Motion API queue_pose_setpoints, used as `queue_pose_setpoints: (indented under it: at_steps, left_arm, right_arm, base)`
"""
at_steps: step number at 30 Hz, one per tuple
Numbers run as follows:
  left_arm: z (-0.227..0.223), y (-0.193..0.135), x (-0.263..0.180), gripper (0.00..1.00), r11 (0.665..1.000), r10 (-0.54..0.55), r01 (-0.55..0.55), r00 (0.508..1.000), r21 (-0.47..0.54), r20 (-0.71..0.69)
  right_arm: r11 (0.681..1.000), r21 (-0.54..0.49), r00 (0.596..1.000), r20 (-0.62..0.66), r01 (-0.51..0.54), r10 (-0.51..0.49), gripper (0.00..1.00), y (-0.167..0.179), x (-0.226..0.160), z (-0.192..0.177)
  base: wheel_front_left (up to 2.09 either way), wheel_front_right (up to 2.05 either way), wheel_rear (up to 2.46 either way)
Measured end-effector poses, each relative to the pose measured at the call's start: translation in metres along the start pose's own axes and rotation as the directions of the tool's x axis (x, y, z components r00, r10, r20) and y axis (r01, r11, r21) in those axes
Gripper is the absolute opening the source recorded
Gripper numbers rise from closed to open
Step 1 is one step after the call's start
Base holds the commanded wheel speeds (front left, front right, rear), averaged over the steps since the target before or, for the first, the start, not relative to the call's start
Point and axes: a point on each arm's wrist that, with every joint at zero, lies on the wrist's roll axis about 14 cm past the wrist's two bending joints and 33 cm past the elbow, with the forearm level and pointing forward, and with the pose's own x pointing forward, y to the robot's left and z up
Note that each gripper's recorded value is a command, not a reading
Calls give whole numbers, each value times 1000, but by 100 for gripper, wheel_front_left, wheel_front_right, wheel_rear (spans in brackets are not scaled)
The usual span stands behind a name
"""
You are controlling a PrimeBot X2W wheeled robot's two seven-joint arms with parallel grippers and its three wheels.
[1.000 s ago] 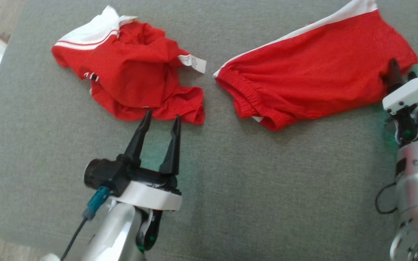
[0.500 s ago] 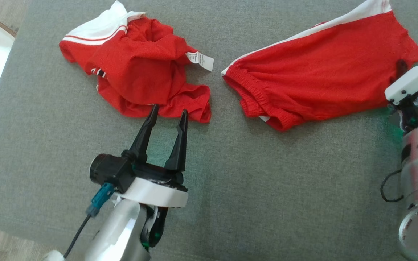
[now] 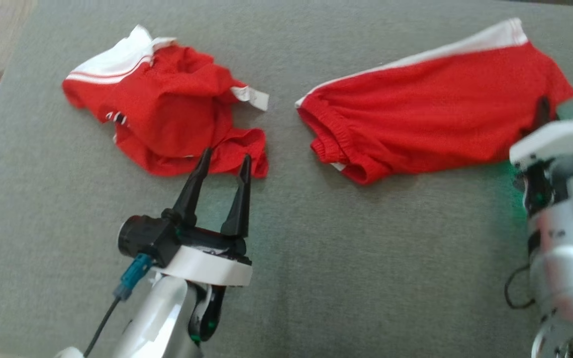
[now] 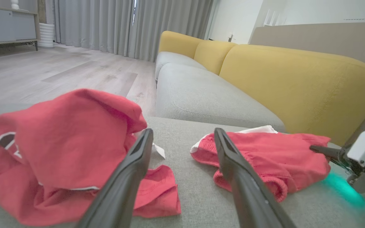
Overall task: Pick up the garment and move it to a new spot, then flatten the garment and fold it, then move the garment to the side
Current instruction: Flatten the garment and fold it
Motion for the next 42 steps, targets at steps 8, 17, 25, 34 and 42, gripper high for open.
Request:
queue_pose_setpoints:
  at_steps: [8,17,25,34,42]
  left_arm:
    - [4,-22,0,100,997,-71,71,997,6,15]
    - [10,-41,-1,100,992,-129,128,991,17,37]
    - [11,-42,-1,100,990,-139,138,990,24,38]
    - [10,-36,-16,100,994,-110,109,994,27,30]
    - [22,-26,-31,100,997,-70,68,995,38,66]
  right_arm:
    - [986,120,982,135,114,-130,0,-62,-47,16]
    - [964,183,940,245,194,-236,0,-108,-94,32]
    - [964,190,944,239,186,-229,0,-105,-95,26]
    - [990,137,955,287,35,-73,0,-47,-85,44]
    - [984,54,951,271,-171,150,0,33,-83,42]
  base:
    - [0,0,0]
    - [0,0,0]
    - [0,0,0]
    - [0,0,0]
    - [0,0,0]
